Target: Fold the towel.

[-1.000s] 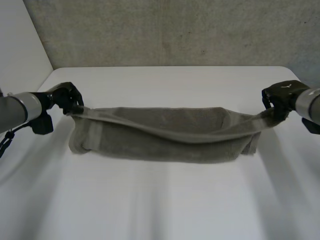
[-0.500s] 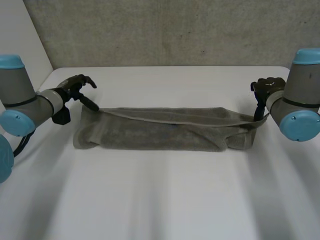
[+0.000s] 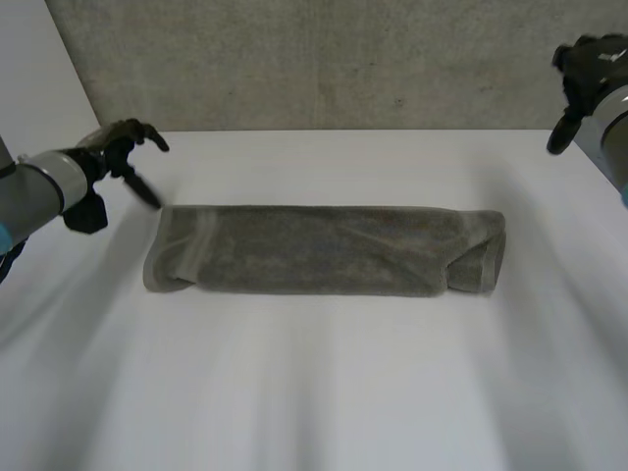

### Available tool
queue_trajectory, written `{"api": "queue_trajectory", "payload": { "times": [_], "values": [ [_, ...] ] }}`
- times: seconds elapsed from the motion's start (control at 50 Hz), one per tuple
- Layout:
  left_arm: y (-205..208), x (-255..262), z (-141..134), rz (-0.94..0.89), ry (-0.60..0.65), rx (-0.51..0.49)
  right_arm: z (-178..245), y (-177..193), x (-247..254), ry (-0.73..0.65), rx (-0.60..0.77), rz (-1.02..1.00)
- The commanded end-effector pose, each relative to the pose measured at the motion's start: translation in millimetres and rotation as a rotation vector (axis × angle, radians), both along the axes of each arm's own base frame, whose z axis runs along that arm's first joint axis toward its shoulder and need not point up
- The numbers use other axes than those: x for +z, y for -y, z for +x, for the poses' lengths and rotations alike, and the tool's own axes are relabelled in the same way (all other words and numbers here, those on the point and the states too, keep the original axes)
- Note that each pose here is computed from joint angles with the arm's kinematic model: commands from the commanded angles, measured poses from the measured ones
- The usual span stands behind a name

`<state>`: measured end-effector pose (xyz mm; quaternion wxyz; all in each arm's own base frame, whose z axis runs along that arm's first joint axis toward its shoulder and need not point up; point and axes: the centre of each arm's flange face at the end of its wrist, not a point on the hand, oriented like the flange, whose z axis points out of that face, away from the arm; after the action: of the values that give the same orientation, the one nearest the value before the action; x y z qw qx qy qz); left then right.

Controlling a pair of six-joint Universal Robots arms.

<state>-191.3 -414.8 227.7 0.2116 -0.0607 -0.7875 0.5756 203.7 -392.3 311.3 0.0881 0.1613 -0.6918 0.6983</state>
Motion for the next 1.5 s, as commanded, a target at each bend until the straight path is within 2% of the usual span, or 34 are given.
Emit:
{"api": "queue_trajectory", "payload": {
  "times": [0.02, 0.1, 0.14, 0.16, 0.2, 0.3, 0.42, 0.52, 0.68, 1.22, 1.38, 1.44, 1.5],
  "values": [
    [-36, -25, 1, 0.052, 0.186, -0.078, -7, -11, 14, -0.010, -0.004, -0.038],
    [-44, -40, 2, 0.064, 0.274, -0.119, -6, -20, -2, -0.056, 0.027, 0.035],
    [-47, -52, 2, 0.065, 0.322, -0.139, 1, -42, -30, -0.148, 0.121, 0.188],
    [-47, -52, 2, 0.065, 0.322, -0.139, 1, -42, -30, -0.148, 0.121, 0.189],
    [-47, -59, 2, 0.068, 0.333, -0.143, 4, -65, -64, -0.186, 0.203, 0.368],
    [-45, -78, 3, 0.055, 0.342, -0.135, 1, -79, -103, -0.152, 0.211, 0.453],
    [-40, -89, 4, 0.016, 0.349, -0.120, -3, -83, -134, -0.066, 0.188, 0.439],
    [-35, -102, 7, -0.003, 0.370, -0.067, -3, -81, -149, -0.027, 0.180, 0.419],
    [-32, -116, 7, 0.020, 0.374, -0.067, 0, -75, -163, 0.035, 0.172, 0.393],
    [-27, -124, 8, -0.022, 0.383, -0.031, 9, -76, -180, 0.060, 0.189, 0.341],
    [-34, -116, 6, -0.026, 0.382, -0.036, 6, -71, -175, 0.126, 0.172, 0.349],
    [-37, -111, 6, -0.032, 0.379, -0.035, 5, -71, -171, 0.105, 0.178, 0.343],
    [-41, -109, 7, -0.030, 0.378, -0.037, -4, -68, -165, 0.021, 0.165, 0.337]
  ]
}}
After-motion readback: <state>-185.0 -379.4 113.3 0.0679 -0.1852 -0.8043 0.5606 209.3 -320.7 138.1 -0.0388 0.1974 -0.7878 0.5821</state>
